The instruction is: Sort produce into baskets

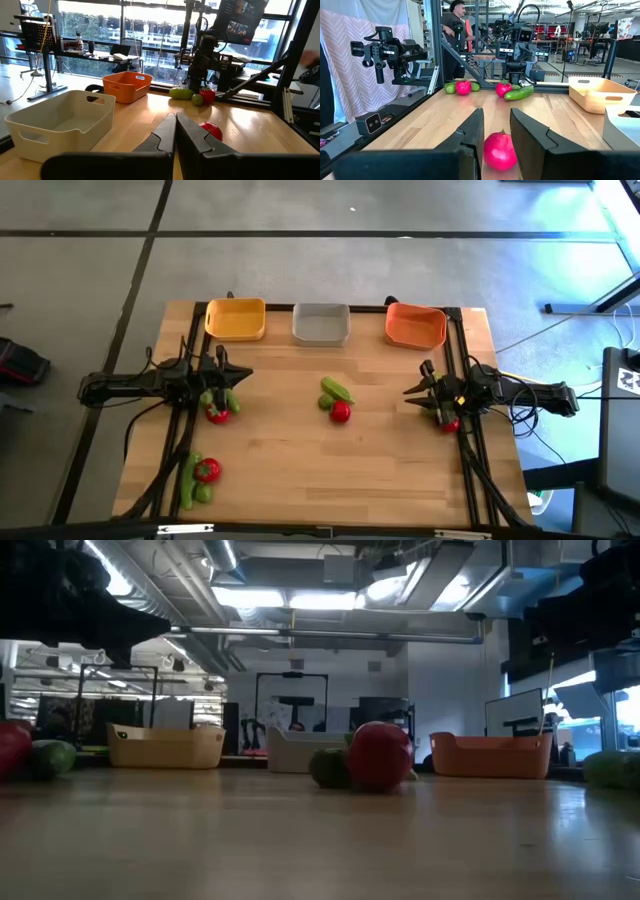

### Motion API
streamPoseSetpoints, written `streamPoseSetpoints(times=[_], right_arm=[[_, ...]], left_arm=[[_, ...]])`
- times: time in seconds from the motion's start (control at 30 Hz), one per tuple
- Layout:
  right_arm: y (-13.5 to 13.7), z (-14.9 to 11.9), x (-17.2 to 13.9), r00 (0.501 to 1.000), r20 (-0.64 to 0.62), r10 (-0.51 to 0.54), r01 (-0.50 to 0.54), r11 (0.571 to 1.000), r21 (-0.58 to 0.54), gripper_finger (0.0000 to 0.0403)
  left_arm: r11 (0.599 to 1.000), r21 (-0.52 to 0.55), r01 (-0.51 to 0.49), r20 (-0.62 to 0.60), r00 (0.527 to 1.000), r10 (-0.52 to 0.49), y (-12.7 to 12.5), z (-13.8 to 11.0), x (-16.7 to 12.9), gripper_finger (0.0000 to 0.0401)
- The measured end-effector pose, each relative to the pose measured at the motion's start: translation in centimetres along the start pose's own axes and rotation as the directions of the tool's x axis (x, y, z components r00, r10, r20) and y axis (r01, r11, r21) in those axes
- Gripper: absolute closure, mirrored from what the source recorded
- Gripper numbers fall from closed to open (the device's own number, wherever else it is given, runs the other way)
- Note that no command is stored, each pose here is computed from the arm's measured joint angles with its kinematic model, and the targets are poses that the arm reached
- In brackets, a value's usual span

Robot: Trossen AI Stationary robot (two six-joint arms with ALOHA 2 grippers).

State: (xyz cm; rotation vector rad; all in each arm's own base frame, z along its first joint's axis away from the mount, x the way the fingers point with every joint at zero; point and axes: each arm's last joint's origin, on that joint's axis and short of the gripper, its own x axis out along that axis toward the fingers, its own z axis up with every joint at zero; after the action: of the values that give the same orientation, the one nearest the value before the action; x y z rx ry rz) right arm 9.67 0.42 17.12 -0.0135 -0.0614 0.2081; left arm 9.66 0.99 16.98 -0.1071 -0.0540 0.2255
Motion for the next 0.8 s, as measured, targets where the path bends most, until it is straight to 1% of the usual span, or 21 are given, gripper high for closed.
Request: streamPoseSetpoints(times=[0.63,0.67,0.77,0.8], right_arm=[[0.0,-0.04,0.0,1.0,-0.003,0.0,0.0,1.0,0.001,0.0316],[0.0,-0.03,0.0,1.0,-0.002,-0.001,0.001,1.0,-0.009,0.0316],[-0.13,0.01,0.0,0.999,0.002,-0.046,0.046,0.988,-0.145,0.0316],[-0.19,0.01,0.0,0.998,0.002,-0.064,0.064,0.983,-0.17,0.0316]], left_arm=[[1.0,0.0,0.0,0.0,1.0,0.0,0.0,0.0,0.0,0.0394],[1.0,0.0,0.0,0.0,1.0,0.0,0.0,0.01,0.0,0.0394],[1.0,0.0,0.0,0.0,1.0,0.0,0.0,0.01,0.0,0.0393],[1.0,0.0,0.0,0.0,1.0,0.0,0.0,0.01,0.0,0.0394]])
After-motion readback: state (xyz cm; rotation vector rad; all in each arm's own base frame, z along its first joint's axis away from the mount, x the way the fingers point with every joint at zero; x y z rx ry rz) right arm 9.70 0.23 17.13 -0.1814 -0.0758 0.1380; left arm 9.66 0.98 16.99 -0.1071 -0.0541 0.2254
